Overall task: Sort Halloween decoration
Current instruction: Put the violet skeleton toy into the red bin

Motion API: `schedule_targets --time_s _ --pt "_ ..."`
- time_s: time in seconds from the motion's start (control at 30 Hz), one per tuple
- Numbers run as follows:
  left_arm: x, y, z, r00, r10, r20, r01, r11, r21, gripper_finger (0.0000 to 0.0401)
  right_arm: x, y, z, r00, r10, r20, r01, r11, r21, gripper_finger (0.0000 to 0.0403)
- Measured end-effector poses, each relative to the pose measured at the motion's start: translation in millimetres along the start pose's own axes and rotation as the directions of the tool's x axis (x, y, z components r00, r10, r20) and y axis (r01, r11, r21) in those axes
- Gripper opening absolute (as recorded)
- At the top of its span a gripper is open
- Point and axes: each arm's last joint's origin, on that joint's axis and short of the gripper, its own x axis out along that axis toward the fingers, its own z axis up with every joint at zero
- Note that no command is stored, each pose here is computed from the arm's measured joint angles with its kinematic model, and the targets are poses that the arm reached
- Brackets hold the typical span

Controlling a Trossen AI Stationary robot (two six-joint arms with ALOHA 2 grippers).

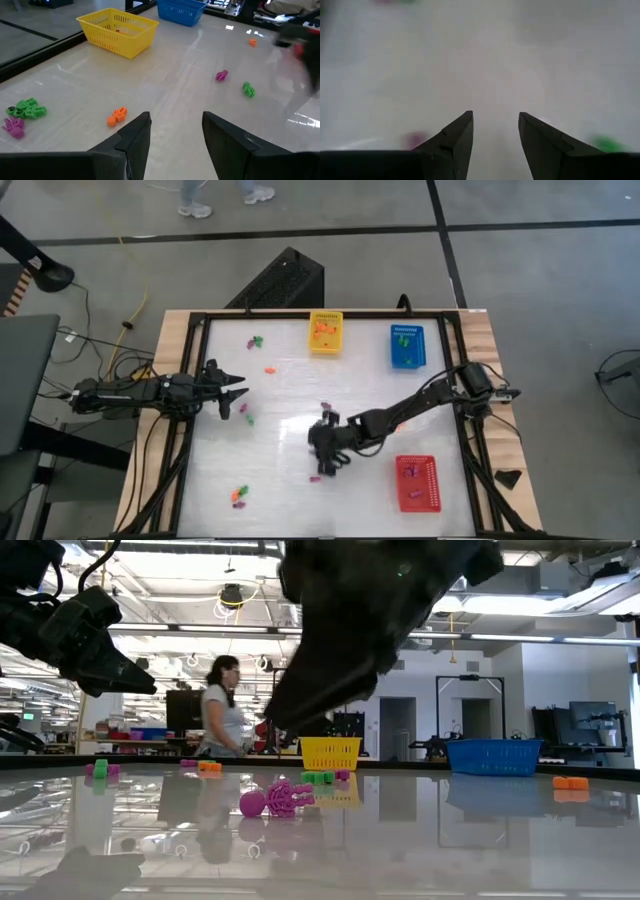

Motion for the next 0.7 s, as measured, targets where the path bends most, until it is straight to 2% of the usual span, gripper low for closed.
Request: schedule_targets --time_s 0.1,0.2,0.3,0.43,0.7 --pt "0.0 0.0 -0.1 1.000 0.000 0.000 0.000 1.000 0.000 0.0169 -2.8 19.3 -2.8 0.993 0.116 0.005 -0.115 0.993 -0.029 0.0187" --pt "0.0 0.0 0.0 1.000 0.000 0.000 0.000 1.000 0.000 0.0169 -6.8 38.5 -9.5 0.988 0.156 0.004 -0.155 0.986 -0.062 0.0187" --pt "0.0 0.0 0.0 1.000 0.000 0.000 0.000 1.000 0.000 0.0169 -10.4 53.6 -16.4 0.983 0.182 -0.006 -0.181 0.973 -0.141 0.0187" --pt "0.0 0.0 0.0 1.000 -0.001 0.000 0.001 1.000 0.000 0.0169 -7.2 63.4 -25.3 0.992 0.127 0.011 -0.123 0.978 -0.169 0.0187" --pt "0.1 -0.1 -0.2 1.000 -0.002 -0.001 0.002 1.000 0.000 0.0169 31.4 57.6 -48.6 0.997 0.077 -0.015 -0.079 0.983 -0.164 0.0187"
